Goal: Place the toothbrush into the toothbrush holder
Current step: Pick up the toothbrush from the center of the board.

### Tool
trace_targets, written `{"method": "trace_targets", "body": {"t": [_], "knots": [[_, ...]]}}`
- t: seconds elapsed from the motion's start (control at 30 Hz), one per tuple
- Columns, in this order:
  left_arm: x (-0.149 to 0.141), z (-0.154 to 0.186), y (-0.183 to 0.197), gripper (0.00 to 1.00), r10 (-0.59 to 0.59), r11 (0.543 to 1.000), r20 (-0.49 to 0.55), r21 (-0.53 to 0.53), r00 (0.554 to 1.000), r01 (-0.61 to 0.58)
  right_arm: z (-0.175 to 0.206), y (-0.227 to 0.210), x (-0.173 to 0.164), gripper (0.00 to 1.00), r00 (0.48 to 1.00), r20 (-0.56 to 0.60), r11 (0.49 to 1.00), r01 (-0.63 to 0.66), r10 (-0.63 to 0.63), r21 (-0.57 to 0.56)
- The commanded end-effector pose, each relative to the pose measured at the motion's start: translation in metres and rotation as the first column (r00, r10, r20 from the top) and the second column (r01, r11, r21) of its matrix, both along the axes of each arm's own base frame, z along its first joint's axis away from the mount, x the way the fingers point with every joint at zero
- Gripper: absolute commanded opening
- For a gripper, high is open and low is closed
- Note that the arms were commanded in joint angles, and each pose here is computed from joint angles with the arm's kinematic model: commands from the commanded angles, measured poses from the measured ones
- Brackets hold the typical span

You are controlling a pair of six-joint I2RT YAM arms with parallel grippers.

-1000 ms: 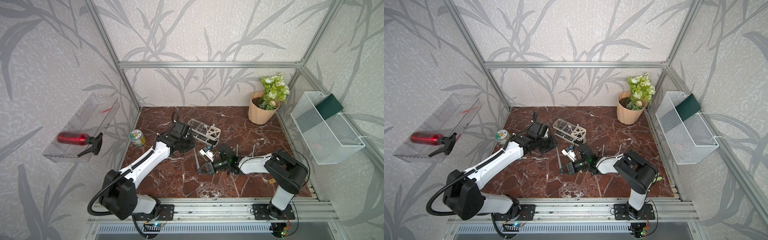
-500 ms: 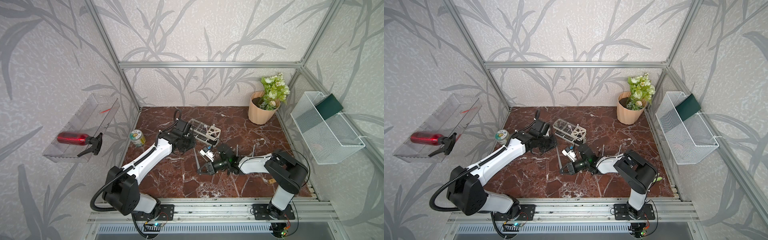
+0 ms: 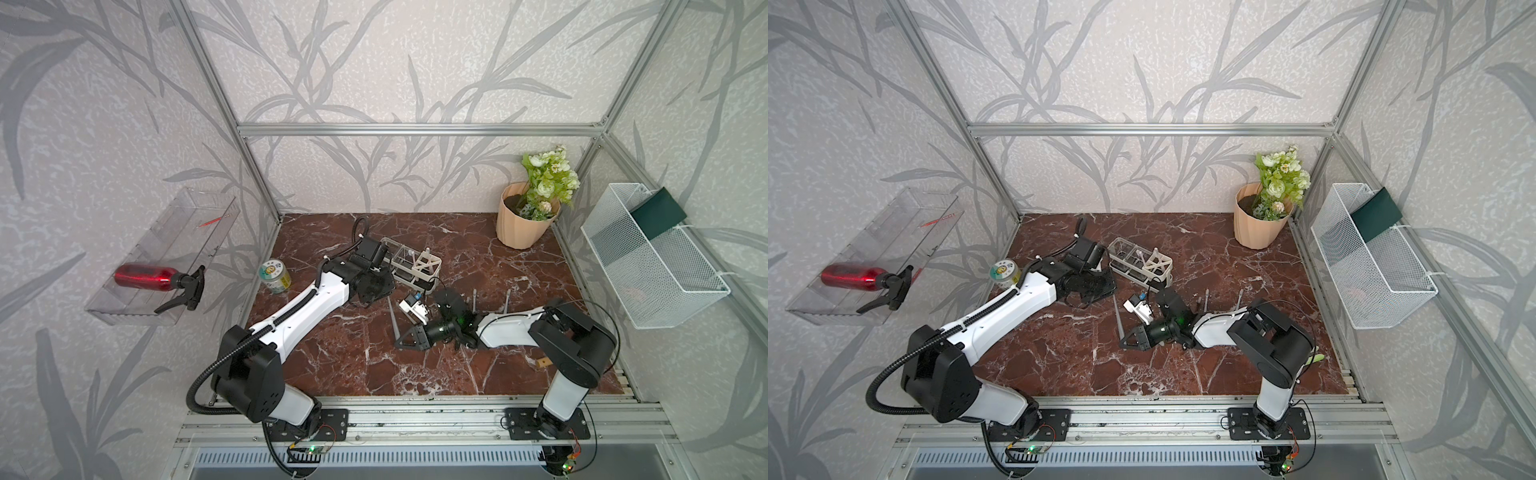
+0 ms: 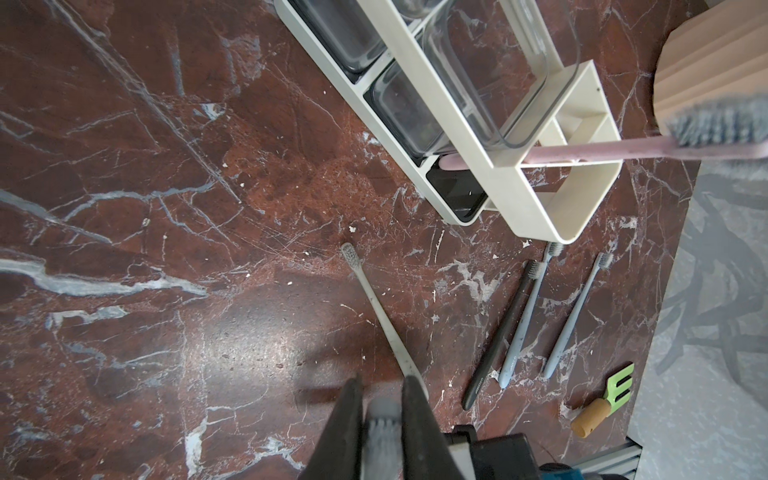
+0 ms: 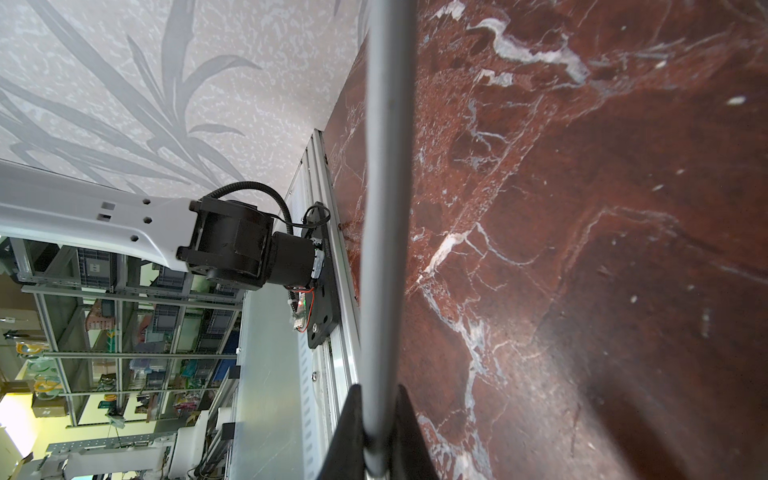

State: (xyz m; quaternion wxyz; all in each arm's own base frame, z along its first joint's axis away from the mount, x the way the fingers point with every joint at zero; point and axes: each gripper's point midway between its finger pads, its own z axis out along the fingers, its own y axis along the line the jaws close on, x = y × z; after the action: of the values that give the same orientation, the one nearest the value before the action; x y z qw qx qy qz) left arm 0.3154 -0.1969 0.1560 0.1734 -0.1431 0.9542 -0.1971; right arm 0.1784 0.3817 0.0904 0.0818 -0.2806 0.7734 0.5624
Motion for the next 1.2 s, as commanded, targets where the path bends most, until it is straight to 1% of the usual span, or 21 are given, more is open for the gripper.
{"method": "trace_targets", "body": {"t": [0.0, 0.23, 0.4, 0.53, 0.57, 0.6, 0.63, 0.73, 0.8, 0.97, 1.07, 1.17], "knots": [[0.001, 0.005, 0.004, 0.16, -0.003, 0.999, 0.005, 0.040, 1.000, 0.003, 0.013, 0.004, 0.003, 0.00, 0.999, 0.035, 1.000, -0.010, 0.009, 0.022], [0.001, 0.007, 0.008, 0.08, -0.002, 0.998, 0.011, 0.062, 1.000, 0.001, 0.013, 0.003, 0.004, 0.00, 0.999, 0.049, 1.000, -0.004, 0.003, 0.014], [0.001, 0.011, 0.011, 0.00, -0.005, 0.997, 0.023, 0.083, 1.000, 0.003, 0.014, -0.001, 0.009, 0.00, 0.998, 0.058, 1.000, 0.022, -0.023, 0.006], [0.003, 0.018, 0.017, 0.00, -0.005, 0.994, 0.045, 0.110, 0.999, 0.000, 0.010, -0.007, 0.015, 0.00, 0.997, 0.057, 0.999, 0.053, -0.053, -0.003], [0.004, 0.020, 0.018, 0.00, -0.006, 0.993, 0.053, 0.115, 0.999, 0.000, 0.019, -0.007, 0.016, 0.00, 0.996, 0.073, 0.998, 0.058, -0.059, 0.016], [0.004, 0.022, 0.018, 0.00, -0.008, 0.993, 0.057, 0.117, 0.998, 0.001, 0.020, -0.008, 0.017, 0.02, 0.995, 0.074, 0.998, 0.062, -0.063, 0.016], [0.004, 0.024, 0.018, 0.00, -0.008, 0.993, 0.062, 0.119, 0.998, 0.001, 0.019, -0.009, 0.017, 0.04, 0.995, 0.075, 0.998, 0.067, -0.068, 0.016], [0.006, 0.027, 0.020, 0.00, -0.016, 0.991, 0.071, 0.136, 0.997, 0.006, 0.022, -0.010, 0.019, 0.15, 0.994, 0.080, 0.997, 0.072, -0.074, 0.023], [0.007, 0.031, 0.022, 0.00, -0.021, 0.988, 0.080, 0.151, 0.997, 0.009, 0.024, -0.013, 0.021, 0.27, 0.992, 0.089, 0.996, 0.088, -0.090, 0.024], [0.012, 0.046, 0.026, 0.00, -0.037, 0.982, 0.114, 0.187, 0.993, 0.015, 0.031, -0.026, 0.030, 0.42, 0.981, 0.129, 0.989, 0.145, -0.148, 0.032], [0.015, 0.063, 0.026, 0.00, -0.060, 0.980, 0.142, 0.195, 0.988, 0.031, 0.035, -0.038, 0.038, 0.51, 0.966, 0.156, 0.979, 0.203, -0.206, 0.036], [0.020, 0.093, 0.022, 0.00, -0.082, 0.982, 0.214, 0.184, 0.974, 0.042, 0.039, -0.055, 0.051, 0.59, 0.932, 0.208, 0.955, 0.296, -0.296, 0.032]]}}
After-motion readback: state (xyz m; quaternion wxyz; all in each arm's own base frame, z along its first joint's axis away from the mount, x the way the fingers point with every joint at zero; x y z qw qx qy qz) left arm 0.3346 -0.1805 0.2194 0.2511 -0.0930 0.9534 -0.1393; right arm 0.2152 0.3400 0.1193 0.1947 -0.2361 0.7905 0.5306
